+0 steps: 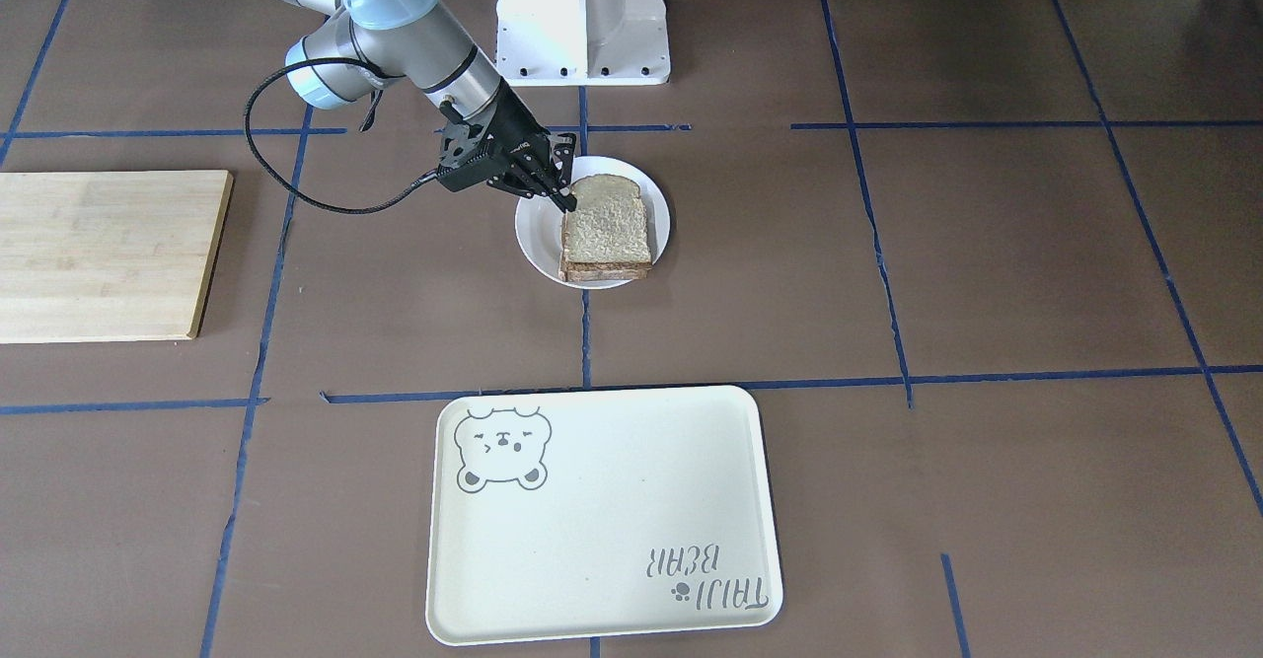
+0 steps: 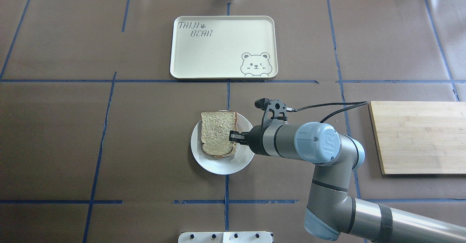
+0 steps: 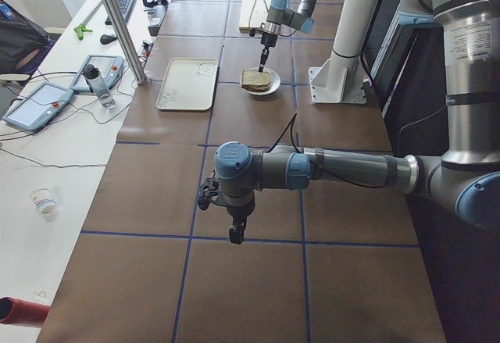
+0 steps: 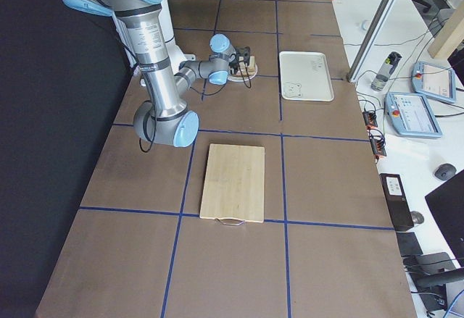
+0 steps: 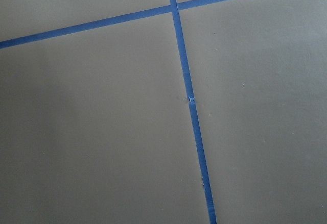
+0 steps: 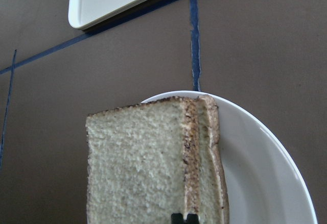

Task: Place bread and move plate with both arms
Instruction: 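Lower the bread onto the egg toast and open the right gripper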

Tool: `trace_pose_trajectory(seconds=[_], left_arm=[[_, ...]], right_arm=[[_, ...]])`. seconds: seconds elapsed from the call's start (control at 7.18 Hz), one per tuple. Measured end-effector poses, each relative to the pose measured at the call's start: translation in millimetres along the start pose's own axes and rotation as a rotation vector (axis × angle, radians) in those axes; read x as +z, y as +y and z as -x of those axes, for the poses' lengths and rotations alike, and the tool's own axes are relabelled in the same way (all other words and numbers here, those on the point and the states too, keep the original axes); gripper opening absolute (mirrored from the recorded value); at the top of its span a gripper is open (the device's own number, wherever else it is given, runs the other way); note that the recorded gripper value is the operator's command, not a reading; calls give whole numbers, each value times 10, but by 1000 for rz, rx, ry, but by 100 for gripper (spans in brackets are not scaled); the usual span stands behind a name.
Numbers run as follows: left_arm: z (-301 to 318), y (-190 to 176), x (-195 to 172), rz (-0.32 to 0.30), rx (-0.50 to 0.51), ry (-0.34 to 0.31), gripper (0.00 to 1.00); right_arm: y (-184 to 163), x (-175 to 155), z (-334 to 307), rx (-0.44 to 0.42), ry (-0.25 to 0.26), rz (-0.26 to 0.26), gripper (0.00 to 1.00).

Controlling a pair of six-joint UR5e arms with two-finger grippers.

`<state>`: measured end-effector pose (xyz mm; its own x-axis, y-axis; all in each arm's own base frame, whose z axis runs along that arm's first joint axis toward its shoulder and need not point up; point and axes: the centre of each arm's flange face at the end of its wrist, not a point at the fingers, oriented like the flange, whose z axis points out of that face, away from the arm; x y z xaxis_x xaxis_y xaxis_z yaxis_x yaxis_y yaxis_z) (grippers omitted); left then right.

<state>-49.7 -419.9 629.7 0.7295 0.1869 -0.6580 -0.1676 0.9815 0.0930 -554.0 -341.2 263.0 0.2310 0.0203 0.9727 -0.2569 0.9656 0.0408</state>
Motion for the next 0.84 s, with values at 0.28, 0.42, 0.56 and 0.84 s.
trace_pose_trajectory(seconds=[0.28,0.42,0.56,0.84], left_arm=[[0,1,5,2,0,0,100],[0,0,6,2,0,0,100],[-2,-2,4,1,0,0,100],[-5,-8,-1,0,1,0,100]], right_arm=[[7,5,-9,1,2,-3,99],[8,8,-14,2,6,-3,100],[-10,4,-23,2,12,-4,100],[-289,-79,-83,15,83,16,100]])
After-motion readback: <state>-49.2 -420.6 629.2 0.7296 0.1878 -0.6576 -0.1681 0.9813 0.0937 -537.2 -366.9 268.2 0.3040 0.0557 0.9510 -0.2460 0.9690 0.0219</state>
